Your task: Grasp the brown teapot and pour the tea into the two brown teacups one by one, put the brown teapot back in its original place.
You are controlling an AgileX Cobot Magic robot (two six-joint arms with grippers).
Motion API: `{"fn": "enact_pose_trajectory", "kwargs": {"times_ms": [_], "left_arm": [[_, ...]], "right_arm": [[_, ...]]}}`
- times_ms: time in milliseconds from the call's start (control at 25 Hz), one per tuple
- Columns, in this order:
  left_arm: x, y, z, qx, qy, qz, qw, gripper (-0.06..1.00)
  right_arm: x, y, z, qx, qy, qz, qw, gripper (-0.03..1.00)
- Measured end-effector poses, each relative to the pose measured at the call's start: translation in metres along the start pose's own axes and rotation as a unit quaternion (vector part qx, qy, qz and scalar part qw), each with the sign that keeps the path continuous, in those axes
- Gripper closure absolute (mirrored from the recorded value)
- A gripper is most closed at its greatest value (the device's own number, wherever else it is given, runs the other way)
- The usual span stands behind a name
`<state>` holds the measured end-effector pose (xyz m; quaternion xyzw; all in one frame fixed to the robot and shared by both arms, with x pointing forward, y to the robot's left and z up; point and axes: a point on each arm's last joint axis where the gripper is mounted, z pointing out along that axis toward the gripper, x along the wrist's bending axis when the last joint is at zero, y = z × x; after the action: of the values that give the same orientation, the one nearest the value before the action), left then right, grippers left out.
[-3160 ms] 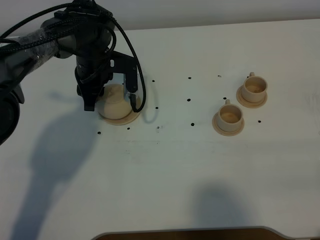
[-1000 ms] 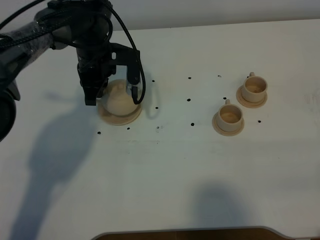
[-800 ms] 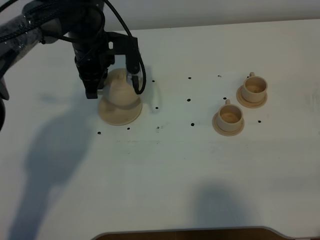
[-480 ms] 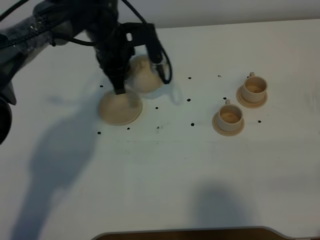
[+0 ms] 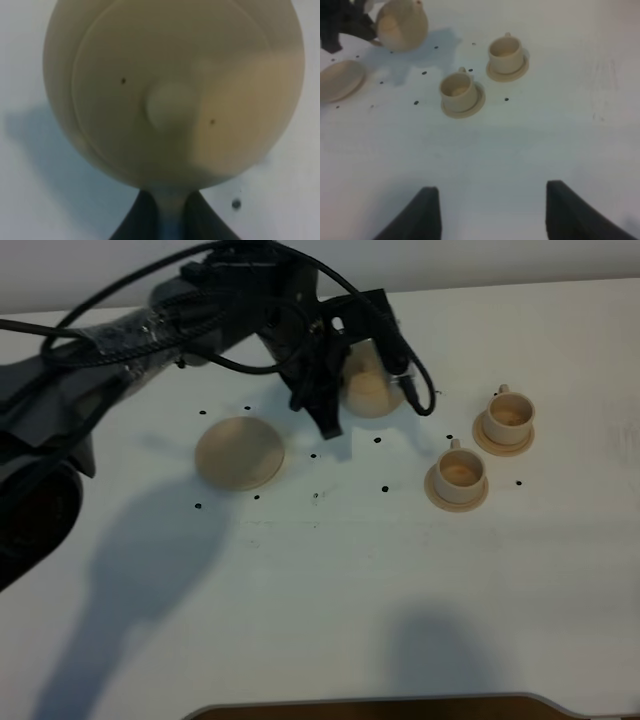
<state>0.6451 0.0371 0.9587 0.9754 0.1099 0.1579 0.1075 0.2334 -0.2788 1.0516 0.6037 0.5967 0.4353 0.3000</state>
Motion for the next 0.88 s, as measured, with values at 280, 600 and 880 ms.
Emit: {"fn": "enact_pose_trajectory", "kwargs": {"times_ms": [280,600,880], "left_arm": [[0.000,0.009,0.008,-0.036,0.018,-0.012,0.999,0.80],[-0.008,0.031,0.007,-0.086,0.052,0.006,0.995,0.80],[-0.022,0.040,0.026,-0.085,0.057,0.044,0.994,0.80]], "right_arm": [[0.000,0.000,0.000,0.000,0.000,0.000,1.000,0.49],[0.000,0.000,0.000,0.000,0.000,0.000,1.000,0.49],[0.000,0.000,0.000,0.000,0.000,0.000,1.000,0.49]]}}
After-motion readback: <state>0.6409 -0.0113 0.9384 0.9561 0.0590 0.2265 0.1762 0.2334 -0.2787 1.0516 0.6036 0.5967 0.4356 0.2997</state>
